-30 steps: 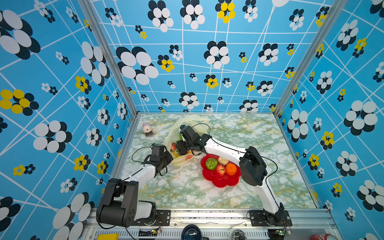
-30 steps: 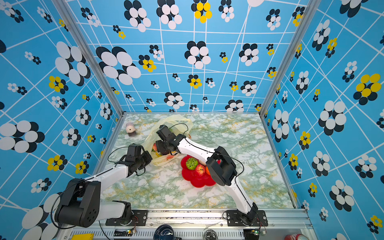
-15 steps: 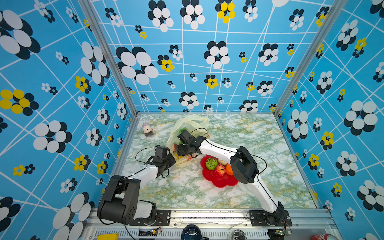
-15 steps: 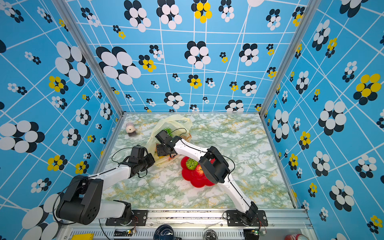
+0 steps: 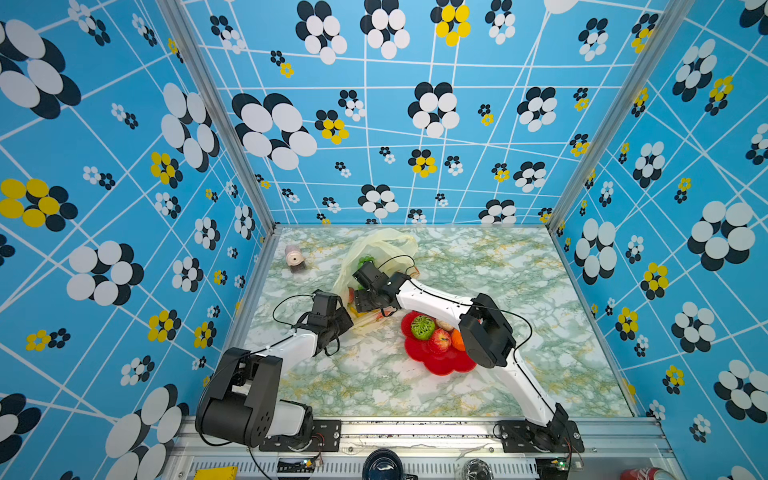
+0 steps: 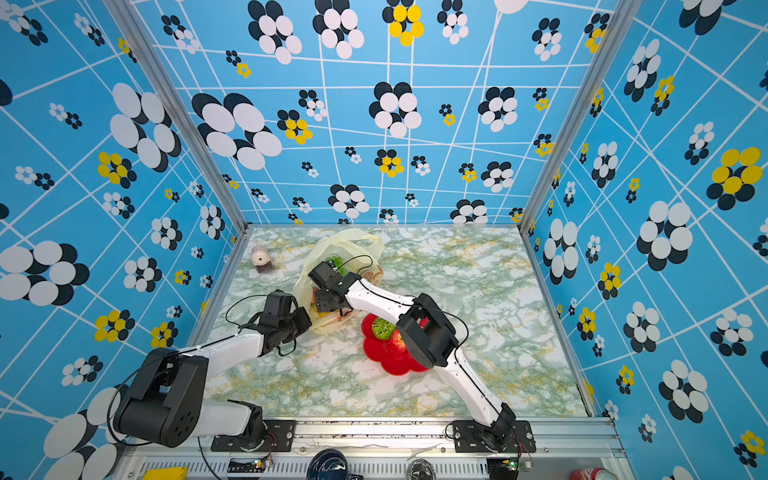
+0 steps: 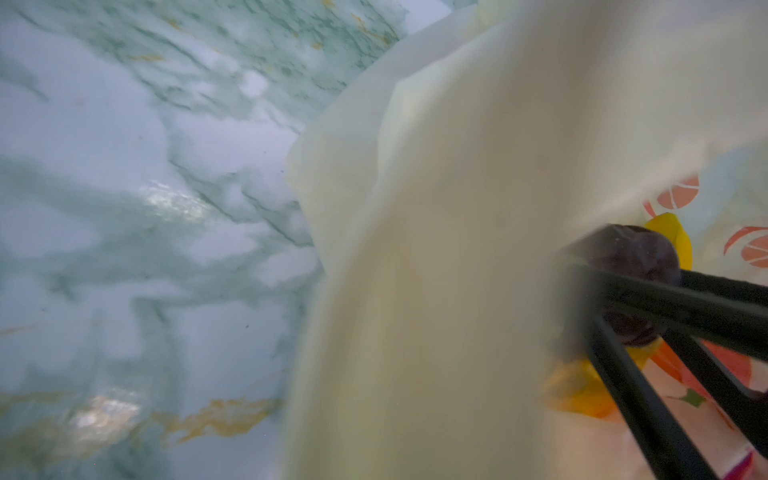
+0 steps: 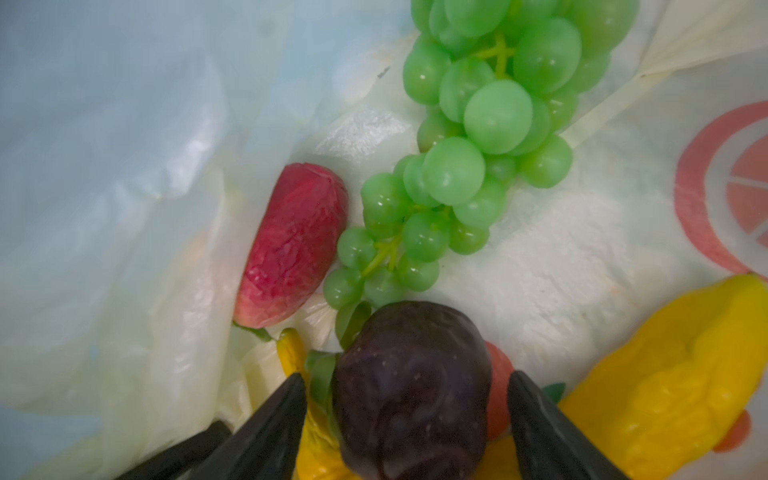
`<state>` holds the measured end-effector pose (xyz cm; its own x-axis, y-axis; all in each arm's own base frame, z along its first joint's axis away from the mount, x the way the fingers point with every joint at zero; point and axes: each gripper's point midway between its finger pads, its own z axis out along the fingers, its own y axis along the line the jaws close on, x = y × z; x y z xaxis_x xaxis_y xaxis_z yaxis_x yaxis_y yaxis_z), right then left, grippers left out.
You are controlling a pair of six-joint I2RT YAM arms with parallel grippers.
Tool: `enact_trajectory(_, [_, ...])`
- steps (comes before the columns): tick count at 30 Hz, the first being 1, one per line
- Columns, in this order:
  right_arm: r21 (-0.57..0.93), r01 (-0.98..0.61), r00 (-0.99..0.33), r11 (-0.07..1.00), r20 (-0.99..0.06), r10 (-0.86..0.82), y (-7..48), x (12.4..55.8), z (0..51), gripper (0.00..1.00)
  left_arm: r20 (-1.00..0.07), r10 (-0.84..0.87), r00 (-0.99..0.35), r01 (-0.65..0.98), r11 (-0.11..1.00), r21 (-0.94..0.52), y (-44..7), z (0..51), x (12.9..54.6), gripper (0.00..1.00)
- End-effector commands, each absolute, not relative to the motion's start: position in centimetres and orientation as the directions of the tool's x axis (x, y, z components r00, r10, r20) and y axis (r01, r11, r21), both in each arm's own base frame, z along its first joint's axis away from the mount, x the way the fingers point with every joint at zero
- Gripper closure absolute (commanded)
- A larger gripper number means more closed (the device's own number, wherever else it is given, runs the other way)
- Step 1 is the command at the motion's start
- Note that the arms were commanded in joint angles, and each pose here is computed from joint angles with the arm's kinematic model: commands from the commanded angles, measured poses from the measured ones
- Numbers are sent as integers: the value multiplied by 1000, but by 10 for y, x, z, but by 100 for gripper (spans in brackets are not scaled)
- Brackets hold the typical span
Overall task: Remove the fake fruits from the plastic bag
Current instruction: 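Lift the dark purple fruit out and carry it toward the red plate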
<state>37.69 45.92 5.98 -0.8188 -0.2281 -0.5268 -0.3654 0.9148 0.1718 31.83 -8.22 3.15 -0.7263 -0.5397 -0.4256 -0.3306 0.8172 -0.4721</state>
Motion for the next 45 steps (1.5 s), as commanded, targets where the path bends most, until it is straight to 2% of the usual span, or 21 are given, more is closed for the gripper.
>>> enact_trajectory(1, [144,-380,-791,914,-562,-241,456,373,87,21,-424,-518,-743,-322,832,-452,-84,22,313,95])
enact_trajectory(8, [107,-381,-803,918,-531,-271,461,376,66,17,-425,-514,-745,-318,834,-452,-85,22,311,95])
enact_trajectory(19, [56,-370,-807,927,-514,-291,460,383,51,19,-430,-512,-744,-314,835,-452,-85,23,311,95])
enact_trajectory(29, [55,-364,-809,930,-512,-287,458,384,52,30,-428,-512,-745,-314,835,-452,-85,22,310,95])
enact_trajectory(37, [162,-356,-797,920,-567,-208,458,382,95,35,-429,-511,-745,-314,836,-450,-85,22,310,95])
enact_trajectory(45, [393,-320,-797,862,-604,-21,442,382,157,36,-433,-504,-748,-310,841,-444,-85,24,311,95])
